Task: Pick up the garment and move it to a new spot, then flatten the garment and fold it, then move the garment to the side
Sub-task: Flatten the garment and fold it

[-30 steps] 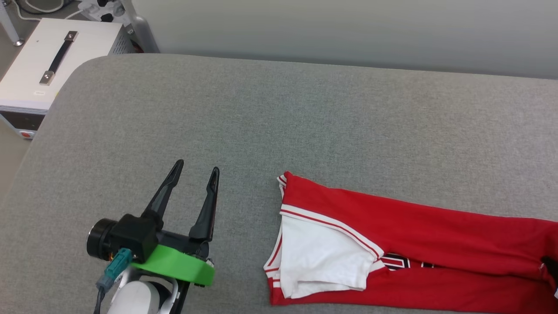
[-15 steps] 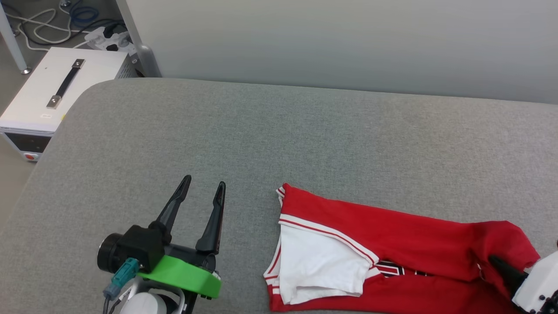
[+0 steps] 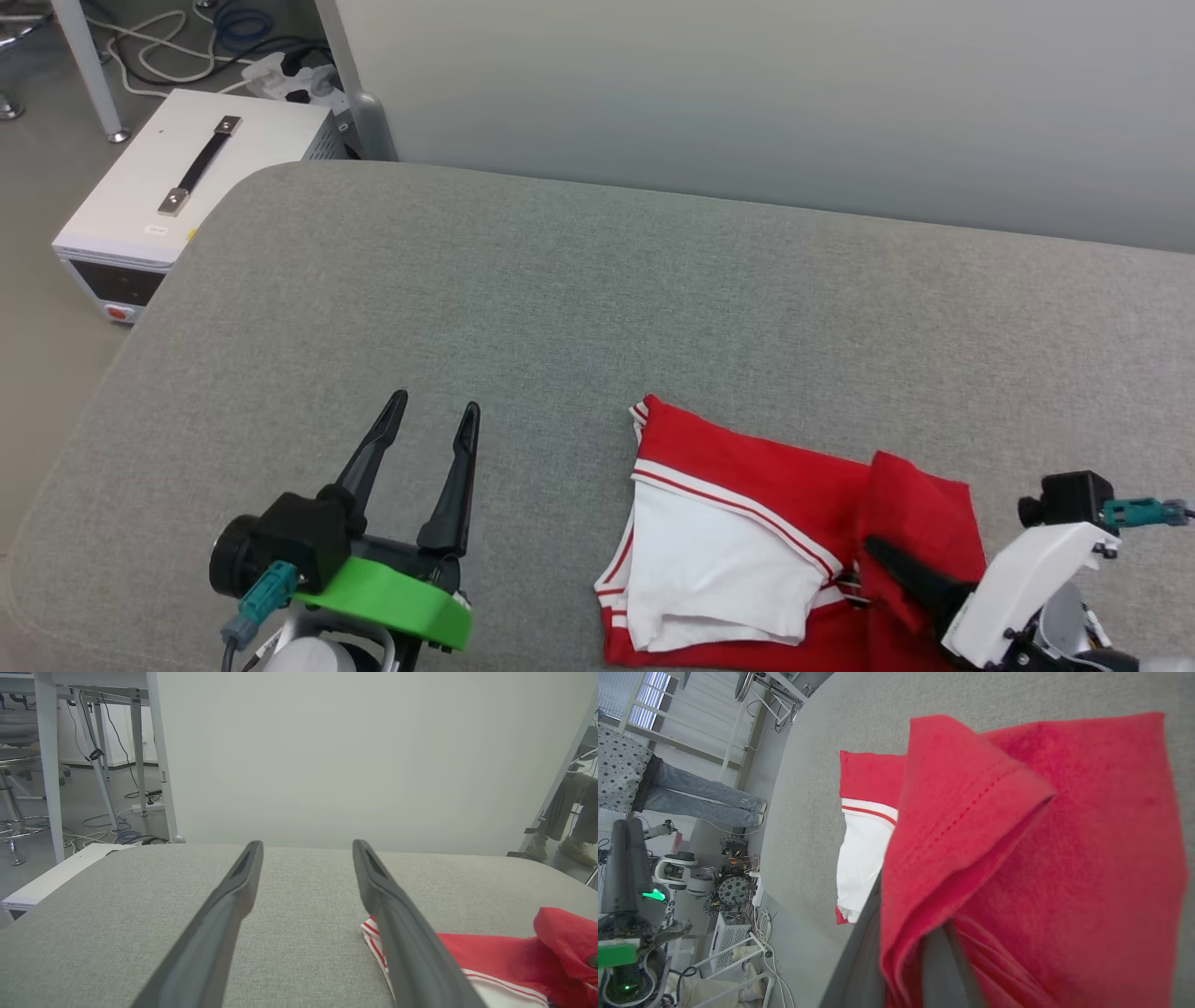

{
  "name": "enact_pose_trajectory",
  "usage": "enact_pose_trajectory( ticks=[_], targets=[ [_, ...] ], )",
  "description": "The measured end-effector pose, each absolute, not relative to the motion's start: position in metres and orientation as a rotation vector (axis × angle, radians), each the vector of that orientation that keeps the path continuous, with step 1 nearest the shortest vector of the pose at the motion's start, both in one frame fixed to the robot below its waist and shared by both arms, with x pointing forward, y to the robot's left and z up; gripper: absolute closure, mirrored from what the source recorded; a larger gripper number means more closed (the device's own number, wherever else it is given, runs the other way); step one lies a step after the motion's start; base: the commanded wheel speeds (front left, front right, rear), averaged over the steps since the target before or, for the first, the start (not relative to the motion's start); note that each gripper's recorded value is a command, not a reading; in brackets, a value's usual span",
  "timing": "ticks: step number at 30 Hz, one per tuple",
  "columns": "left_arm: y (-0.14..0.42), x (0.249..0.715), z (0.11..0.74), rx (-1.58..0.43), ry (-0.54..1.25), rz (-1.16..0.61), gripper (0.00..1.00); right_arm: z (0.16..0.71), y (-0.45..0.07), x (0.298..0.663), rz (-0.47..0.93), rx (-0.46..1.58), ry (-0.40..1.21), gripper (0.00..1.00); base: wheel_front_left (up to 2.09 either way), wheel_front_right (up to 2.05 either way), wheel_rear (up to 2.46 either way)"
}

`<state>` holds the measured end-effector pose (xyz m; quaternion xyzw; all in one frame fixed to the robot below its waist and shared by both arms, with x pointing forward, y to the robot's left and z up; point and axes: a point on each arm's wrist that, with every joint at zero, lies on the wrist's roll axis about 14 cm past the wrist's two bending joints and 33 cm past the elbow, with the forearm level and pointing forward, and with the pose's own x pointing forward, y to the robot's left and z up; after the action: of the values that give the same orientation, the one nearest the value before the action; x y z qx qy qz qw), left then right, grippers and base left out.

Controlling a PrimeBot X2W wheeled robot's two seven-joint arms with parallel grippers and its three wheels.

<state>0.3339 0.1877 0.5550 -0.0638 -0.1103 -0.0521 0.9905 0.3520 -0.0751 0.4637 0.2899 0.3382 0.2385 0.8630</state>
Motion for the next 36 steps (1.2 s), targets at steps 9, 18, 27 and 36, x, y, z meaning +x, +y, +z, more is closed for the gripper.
enact_pose_trajectory(
  ticks=[9,18,27,36],
  targets=[
    [0.2,0.324,0.556,-0.125,-0.227,-0.06,0.0,0.483,-0.007,0.355,0.679,0.714,0.672,1.0,0.0,0.0,0.0],
    [0.209,0.32,0.553,-0.128,-0.22,-0.029,0.0,0.458,0.036,0.361,0.686,0.791,0.711,1.0,0.0,0.0,0.0],
    [0.212,0.317,0.548,-0.129,-0.201,-0.016,0.0,0.436,0.052,0.374,0.656,0.759,0.745,0.0,0.0,0.0,0.0],
    [0.214,0.317,0.549,-0.128,-0.209,-0.01,0.0,0.448,0.076,0.362,0.749,0.721,0.741,0.0,0.0,0.0,0.0]
  ],
)
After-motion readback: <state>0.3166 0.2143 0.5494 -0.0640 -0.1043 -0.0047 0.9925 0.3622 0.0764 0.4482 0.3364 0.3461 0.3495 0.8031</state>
